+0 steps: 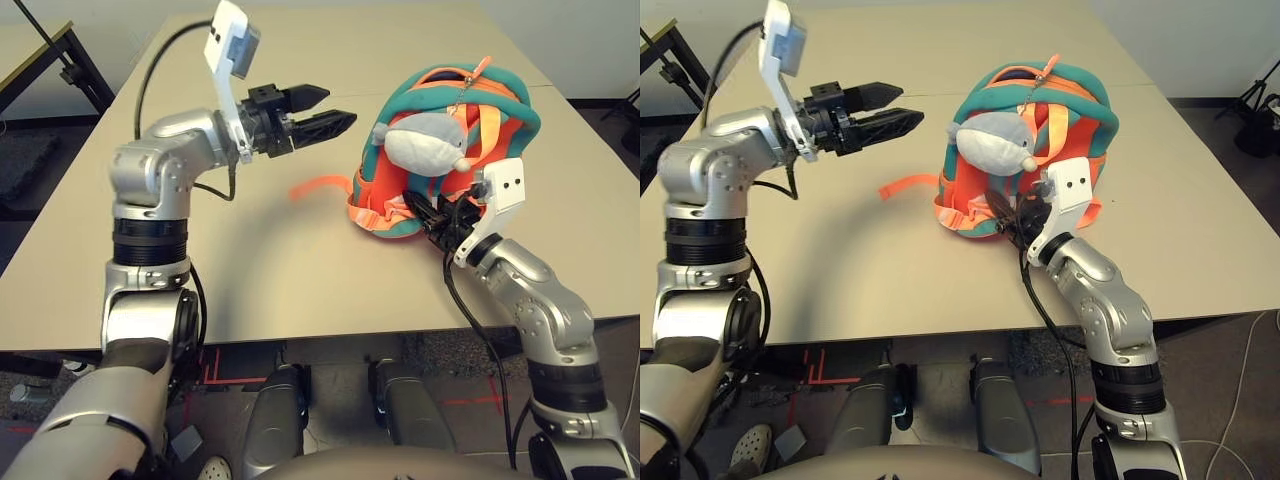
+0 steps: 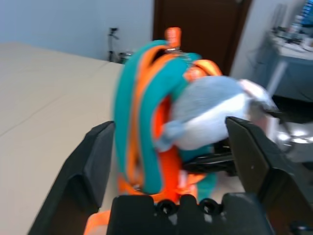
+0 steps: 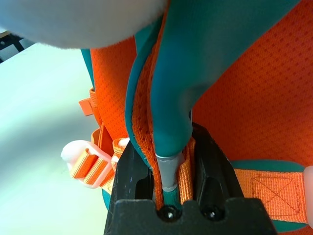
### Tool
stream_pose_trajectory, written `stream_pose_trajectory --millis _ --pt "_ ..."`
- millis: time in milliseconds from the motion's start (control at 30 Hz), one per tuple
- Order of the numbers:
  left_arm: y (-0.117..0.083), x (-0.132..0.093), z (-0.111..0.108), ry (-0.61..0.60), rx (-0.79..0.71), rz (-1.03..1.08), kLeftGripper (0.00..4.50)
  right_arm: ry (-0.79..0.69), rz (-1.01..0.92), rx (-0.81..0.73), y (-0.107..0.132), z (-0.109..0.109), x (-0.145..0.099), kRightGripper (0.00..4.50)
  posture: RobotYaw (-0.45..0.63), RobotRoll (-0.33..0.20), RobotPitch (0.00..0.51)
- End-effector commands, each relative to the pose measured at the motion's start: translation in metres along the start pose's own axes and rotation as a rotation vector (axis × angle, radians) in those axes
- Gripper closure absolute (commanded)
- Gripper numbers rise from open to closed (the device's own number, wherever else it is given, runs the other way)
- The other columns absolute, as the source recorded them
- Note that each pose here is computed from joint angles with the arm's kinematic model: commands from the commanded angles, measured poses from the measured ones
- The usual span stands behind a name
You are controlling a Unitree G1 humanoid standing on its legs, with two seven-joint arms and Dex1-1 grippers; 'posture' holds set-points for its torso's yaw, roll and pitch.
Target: Put the pencil case into the backpack and zip it.
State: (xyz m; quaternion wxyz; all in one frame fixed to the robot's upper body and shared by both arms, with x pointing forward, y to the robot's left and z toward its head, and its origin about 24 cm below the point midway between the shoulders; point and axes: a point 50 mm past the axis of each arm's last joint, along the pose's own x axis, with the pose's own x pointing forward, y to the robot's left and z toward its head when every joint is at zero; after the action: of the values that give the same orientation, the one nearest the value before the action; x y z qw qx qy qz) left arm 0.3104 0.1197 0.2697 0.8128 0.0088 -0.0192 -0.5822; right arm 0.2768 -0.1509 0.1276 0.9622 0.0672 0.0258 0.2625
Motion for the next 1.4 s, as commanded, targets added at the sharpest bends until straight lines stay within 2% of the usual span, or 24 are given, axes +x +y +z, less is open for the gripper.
stream_pose_trajectory --millis 33,300,600,967,1067,1400 --pt "-0.010 0.013 -0.006 0.032 -0.004 -0.053 0.00 0.073 0.036 0.026 0.005 -0.015 0.005 3.65 -0.09 0.000 0.118" --pt "0.002 0.044 -0.027 0.112 0.073 -0.006 0.00 0.062 0.039 0.030 0.007 -0.015 0.008 3.65 -0.11 0.000 0.113" --pt "0.007 0.076 -0.037 0.106 0.076 -0.026 0.00 0.055 0.035 0.035 0.010 -0.015 0.008 3.65 -0.13 0.000 0.112" --pt "0.001 0.083 -0.041 0.088 0.062 -0.067 0.00 0.055 0.027 0.036 0.010 -0.016 0.007 3.65 -0.13 0.000 0.115" --pt "0.000 0.083 -0.042 0.088 0.055 -0.075 0.61 0.056 0.027 0.036 0.010 -0.016 0.007 3.65 -0.13 0.000 0.116" --pt "-0.001 0.079 -0.042 0.091 0.051 -0.074 4.32 0.060 0.037 0.041 0.012 -0.018 0.009 3.65 -0.12 0.000 0.125"
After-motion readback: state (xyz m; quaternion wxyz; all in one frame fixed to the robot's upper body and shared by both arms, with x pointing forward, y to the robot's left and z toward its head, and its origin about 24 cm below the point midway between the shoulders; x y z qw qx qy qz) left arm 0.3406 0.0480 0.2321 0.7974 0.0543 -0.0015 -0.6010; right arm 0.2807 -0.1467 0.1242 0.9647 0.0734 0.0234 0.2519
